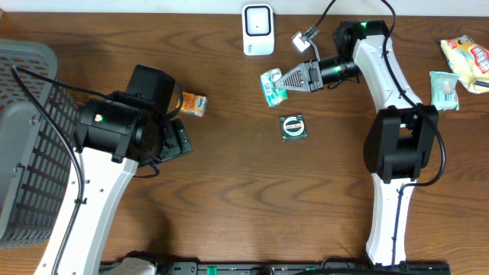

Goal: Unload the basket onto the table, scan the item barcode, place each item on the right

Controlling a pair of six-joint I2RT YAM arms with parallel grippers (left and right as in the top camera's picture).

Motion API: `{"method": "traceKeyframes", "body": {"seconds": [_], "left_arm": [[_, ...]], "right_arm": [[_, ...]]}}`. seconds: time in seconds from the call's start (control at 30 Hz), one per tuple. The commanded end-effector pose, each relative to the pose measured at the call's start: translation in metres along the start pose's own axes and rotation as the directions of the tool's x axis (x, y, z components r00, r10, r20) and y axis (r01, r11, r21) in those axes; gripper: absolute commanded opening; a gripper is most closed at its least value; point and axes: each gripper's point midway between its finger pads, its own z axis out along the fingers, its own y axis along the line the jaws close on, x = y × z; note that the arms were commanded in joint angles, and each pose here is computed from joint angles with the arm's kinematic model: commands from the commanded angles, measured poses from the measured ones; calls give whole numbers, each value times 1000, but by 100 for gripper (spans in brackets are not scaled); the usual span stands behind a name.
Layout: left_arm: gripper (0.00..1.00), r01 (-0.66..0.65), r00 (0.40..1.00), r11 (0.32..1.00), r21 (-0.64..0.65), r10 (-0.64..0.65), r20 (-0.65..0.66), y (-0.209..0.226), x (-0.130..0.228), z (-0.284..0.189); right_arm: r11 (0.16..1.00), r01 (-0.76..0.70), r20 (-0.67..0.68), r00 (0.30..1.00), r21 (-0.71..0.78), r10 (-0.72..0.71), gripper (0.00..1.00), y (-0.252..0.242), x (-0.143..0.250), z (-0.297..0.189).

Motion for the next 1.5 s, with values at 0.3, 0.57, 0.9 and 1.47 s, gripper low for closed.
{"method": "traceKeyframes", "body": {"seconds": [0.3,0.57,0.9,1.47], "left_arm": [[97,14,1000,1000,1,-14,7,2,-1,-2],[98,14,1000,1000,1,-14,7,2,-1,-2],[97,14,1000,1000,1,-14,7,2,-1,-2],[98,14,1000,1000,1,-14,7,2,-1,-2]], "right_arm": [[999,50,0,999,-10,-50,1,14,-4,4],[999,51,-19,999,5,-51,1,11,-1,5],[998,54,-29,998,11,-53,1,11,1,7],[826,-121,-159,956,550,246,1,-73,18,26]]}}
